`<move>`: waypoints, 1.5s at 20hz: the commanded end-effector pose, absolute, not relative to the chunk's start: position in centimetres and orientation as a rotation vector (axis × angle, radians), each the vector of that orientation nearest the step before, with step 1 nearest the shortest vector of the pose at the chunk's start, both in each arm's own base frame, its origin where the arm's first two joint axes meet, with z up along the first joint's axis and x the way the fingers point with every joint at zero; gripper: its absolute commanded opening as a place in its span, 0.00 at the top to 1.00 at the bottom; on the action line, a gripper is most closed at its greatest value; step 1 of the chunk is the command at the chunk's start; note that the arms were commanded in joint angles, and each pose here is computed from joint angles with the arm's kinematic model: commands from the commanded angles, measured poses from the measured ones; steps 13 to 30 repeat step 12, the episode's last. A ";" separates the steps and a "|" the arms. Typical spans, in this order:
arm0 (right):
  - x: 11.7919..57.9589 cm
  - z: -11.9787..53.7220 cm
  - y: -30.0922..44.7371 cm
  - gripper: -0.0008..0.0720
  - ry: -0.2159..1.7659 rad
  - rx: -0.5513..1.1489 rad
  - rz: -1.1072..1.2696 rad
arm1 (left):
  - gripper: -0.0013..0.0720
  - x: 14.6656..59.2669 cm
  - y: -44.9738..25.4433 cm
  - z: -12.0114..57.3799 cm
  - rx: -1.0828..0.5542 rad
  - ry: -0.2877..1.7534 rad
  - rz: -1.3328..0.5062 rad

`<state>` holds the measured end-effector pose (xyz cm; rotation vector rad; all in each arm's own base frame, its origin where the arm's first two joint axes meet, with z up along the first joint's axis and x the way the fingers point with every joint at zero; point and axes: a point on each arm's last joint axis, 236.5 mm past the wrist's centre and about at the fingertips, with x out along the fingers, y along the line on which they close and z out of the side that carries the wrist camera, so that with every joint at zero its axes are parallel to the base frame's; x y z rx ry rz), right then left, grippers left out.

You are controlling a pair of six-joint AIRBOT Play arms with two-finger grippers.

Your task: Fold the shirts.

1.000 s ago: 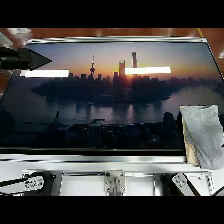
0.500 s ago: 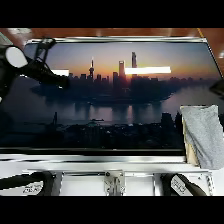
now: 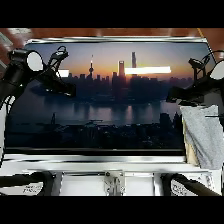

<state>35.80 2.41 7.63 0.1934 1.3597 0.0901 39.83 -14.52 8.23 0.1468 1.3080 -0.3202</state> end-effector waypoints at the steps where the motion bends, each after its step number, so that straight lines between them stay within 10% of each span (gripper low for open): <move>1: 35.7 7.5 3.8 0.03 1.373 0.204 0.124 | 0.00 39.6 -15.2 7.9 0.131 1.320 -0.331; 30: 35.7 7.5 3.8 0.03 1.373 0.205 0.123 | 0.01 39.7 -15.2 7.8 0.139 1.316 -0.332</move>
